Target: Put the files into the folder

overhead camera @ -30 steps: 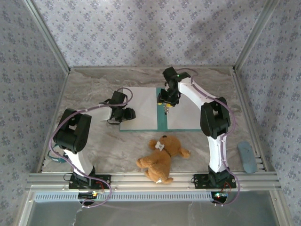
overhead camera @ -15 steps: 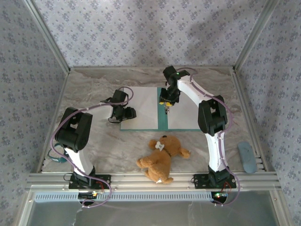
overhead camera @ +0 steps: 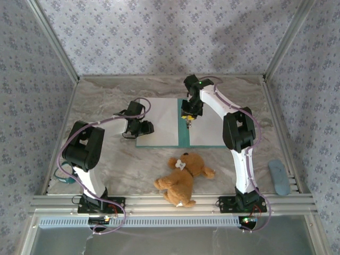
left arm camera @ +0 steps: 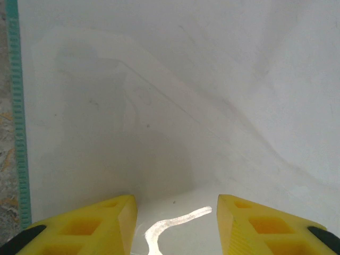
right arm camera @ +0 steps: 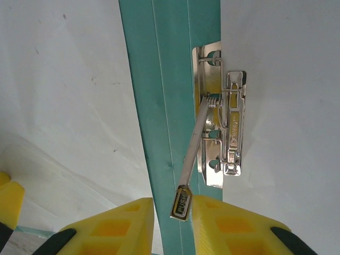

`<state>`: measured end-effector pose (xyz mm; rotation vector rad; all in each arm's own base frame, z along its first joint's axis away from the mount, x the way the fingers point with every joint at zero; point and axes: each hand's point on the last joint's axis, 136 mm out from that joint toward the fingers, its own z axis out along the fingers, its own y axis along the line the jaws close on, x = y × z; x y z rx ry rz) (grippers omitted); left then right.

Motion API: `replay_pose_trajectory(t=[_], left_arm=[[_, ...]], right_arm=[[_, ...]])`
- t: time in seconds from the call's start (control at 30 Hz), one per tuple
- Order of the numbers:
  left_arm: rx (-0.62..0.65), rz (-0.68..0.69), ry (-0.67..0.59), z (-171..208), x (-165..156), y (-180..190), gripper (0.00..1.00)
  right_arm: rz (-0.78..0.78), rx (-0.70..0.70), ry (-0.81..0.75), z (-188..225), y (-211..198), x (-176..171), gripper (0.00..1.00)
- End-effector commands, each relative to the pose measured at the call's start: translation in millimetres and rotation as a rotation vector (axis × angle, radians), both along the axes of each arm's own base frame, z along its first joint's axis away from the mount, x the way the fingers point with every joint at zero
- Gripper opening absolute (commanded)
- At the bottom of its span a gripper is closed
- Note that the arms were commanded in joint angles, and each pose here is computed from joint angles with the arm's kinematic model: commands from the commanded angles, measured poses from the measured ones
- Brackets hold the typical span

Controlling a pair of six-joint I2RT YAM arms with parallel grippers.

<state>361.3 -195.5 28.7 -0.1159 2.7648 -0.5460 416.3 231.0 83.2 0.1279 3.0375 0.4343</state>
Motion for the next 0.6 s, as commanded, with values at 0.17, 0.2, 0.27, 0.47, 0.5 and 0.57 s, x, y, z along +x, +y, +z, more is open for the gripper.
replay_pose_trajectory(t=[0.17,0.2,0.27,0.47,0.5,0.57], left_arm=[[0.038,0.001,0.098,-18.2,-17.1,4.4,0.45],[0.039,0.003,0.097,-18.2,-16.7,5.0,0.45],[0.040,0.001,0.098,-18.7,-17.3,5.0,0.45],[0.042,0.003,0.100,-19.3,-17.7,5.7,0.45],[0.042,0.002,0.100,-19.3,-17.8,5.5,0.45],[0.044,0.004,0.104,-20.3,-19.0,6.4,0.45]], right_arm=[[0.005,-0.060,0.022,-6.0,-6.4,-1.1,0.26],[0.004,-0.063,0.023,-6.8,-6.8,-1.2,0.26],[0.006,-0.063,0.025,-7.4,-6.0,-1.5,0.25],[0.009,-0.066,0.035,-9.7,-6.3,-2.9,0.21],[0.010,-0.066,0.037,-10.3,-5.6,-3.8,0.21],[0.012,-0.062,0.036,-9.7,-4.9,-3.6,0.21]])
